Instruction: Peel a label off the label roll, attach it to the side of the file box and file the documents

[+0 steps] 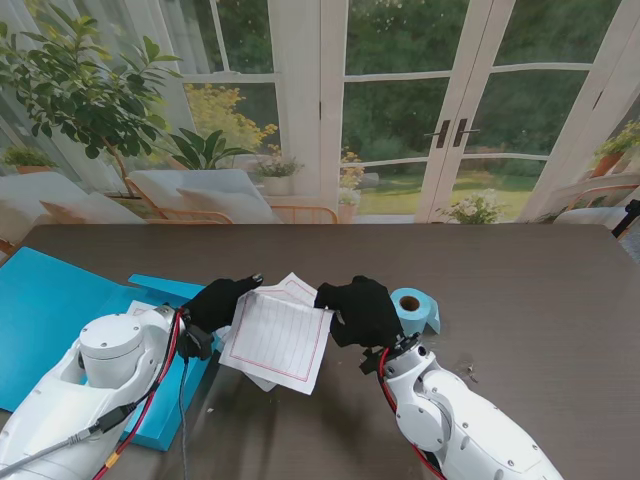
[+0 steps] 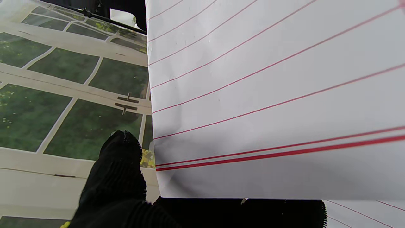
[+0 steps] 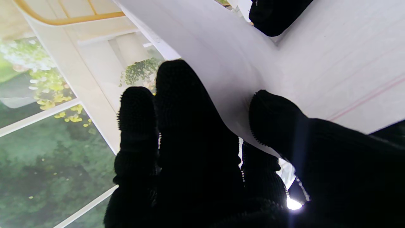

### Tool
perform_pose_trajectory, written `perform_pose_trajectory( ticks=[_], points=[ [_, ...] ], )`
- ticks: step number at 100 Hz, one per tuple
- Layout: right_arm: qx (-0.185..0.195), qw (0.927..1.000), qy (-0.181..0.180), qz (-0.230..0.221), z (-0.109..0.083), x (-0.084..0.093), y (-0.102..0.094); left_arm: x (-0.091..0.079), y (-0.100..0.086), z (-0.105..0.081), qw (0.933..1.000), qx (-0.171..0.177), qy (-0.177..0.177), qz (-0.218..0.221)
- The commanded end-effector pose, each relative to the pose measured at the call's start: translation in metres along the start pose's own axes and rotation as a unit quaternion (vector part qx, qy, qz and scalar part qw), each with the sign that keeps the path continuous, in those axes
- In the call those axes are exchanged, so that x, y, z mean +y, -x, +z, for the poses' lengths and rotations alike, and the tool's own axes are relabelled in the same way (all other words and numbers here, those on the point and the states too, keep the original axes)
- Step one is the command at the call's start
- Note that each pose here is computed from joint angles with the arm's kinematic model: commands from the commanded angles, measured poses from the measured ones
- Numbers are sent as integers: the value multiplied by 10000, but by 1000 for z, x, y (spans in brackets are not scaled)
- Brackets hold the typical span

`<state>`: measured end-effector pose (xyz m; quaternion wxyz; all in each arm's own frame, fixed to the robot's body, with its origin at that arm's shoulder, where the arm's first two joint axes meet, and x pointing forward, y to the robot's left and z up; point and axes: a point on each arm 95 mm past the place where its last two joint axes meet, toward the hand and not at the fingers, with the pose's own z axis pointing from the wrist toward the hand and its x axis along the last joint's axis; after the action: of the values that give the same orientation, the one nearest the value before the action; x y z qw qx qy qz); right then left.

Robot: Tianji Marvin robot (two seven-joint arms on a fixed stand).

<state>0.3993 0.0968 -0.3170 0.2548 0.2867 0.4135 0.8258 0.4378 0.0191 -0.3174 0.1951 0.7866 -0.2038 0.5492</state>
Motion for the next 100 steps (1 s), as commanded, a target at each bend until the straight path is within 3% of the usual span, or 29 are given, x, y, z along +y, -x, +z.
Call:
perform_pose_trajectory(
  ticks=[1, 62, 85, 100],
  points=[
    [34, 9999, -111, 16, -1, -3, -1, 2, -1, -1, 9999, 51, 100, 105],
    [164, 9996, -213, 44, -4, -8, 1, 5, 4, 2, 9991, 389, 28, 148],
    [115, 9995, -285, -7, -6, -9, 4, 2, 4, -1, 9964, 526, 102, 655],
    [90, 9995, -316, -30, -7, -11, 6, 3, 5, -2, 9959, 604, 43, 669]
  ],
)
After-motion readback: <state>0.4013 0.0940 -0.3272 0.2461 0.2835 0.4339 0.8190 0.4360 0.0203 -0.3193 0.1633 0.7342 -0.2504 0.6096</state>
